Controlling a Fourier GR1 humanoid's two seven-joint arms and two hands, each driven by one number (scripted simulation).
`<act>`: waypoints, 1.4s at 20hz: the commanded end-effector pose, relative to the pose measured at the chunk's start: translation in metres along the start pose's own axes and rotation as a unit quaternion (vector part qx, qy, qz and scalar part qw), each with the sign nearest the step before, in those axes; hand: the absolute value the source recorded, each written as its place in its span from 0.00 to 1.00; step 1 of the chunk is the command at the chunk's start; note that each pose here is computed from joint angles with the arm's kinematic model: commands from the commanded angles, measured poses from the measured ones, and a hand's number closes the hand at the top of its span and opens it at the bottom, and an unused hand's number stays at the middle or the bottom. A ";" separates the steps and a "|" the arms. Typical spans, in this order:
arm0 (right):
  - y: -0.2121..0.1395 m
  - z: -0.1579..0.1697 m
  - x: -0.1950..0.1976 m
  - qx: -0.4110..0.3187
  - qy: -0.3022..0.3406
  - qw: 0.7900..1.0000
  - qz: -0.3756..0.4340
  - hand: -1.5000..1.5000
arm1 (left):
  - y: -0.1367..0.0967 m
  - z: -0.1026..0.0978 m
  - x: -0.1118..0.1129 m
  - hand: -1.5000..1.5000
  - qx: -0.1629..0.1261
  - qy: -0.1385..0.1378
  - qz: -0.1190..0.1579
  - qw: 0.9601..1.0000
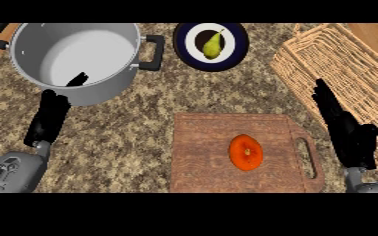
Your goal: Pick the squash from the cutting board and place it in the basket
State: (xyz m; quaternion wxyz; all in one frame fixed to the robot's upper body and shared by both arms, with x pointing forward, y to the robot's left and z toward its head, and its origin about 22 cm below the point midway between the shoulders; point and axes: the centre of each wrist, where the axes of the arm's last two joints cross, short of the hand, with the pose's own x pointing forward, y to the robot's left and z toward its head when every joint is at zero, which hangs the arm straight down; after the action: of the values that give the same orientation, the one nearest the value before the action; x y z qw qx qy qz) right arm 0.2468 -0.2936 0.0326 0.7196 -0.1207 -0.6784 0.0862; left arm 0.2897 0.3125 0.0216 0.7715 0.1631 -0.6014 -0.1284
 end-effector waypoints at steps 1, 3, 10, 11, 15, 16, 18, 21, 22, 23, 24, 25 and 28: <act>0.001 0.006 -0.004 -0.007 -0.034 0.998 -0.044 1.00 | -0.003 0.003 -0.009 0.50 0.006 -0.004 0.016 1.000; 0.020 0.006 -0.005 -0.006 -0.112 0.983 -0.146 1.00 | -0.001 -0.007 0.010 0.50 0.014 -0.010 0.023 1.000; 0.087 0.012 0.050 -0.002 -0.447 0.864 -0.230 0.00 | -0.021 -0.002 0.005 0.50 -0.001 -0.009 0.055 0.998; 0.090 0.027 0.040 -0.034 -0.447 0.873 -0.193 0.00 | -0.021 0.004 0.006 0.50 -0.005 -0.017 0.047 0.999; 0.118 0.051 0.054 -0.147 -0.399 0.896 -0.130 0.00 | -0.016 -0.002 0.000 0.50 0.000 -0.010 0.044 0.999; 0.105 0.056 0.039 -0.154 -0.365 0.914 -0.082 0.00 | -0.016 0.002 0.004 0.50 -0.001 -0.015 0.049 0.999; 0.077 0.065 0.006 -0.168 -0.290 0.942 0.027 0.00 | -0.017 0.004 0.006 0.50 -0.003 -0.009 0.049 0.999; 0.043 0.093 -0.008 -0.140 -0.229 0.953 0.139 0.00 | -0.018 0.007 0.002 0.50 0.004 -0.003 0.056 0.998; 0.029 0.099 -0.005 -0.114 -0.216 0.954 0.173 0.00 | -0.022 0.003 0.007 0.50 0.016 -0.008 0.052 0.998; 0.016 0.092 0.002 -0.104 -0.203 0.951 0.208 0.00 | -0.016 0.002 0.008 0.50 0.012 -0.015 0.050 0.999; 0.010 0.111 -0.003 -0.064 -0.173 0.954 0.235 0.00 | -0.012 0.006 0.006 0.50 0.010 -0.010 0.051 0.999; 0.001 0.113 0.004 -0.026 -0.154 0.954 0.255 0.00 | -0.014 0.002 0.010 0.50 0.021 -0.016 0.052 0.998; 0.008 0.134 0.027 0.054 -0.102 0.957 0.267 0.00 | -0.018 0.005 0.006 0.50 0.006 -0.008 0.049 0.999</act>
State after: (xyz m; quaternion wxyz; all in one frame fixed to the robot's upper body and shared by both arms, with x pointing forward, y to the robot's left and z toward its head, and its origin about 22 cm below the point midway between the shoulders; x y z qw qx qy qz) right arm 0.1372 -0.2706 0.0431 0.5572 -0.2624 -0.7515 0.2367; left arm 0.2875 0.2947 0.0222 0.7693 0.1394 -0.6174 -0.0870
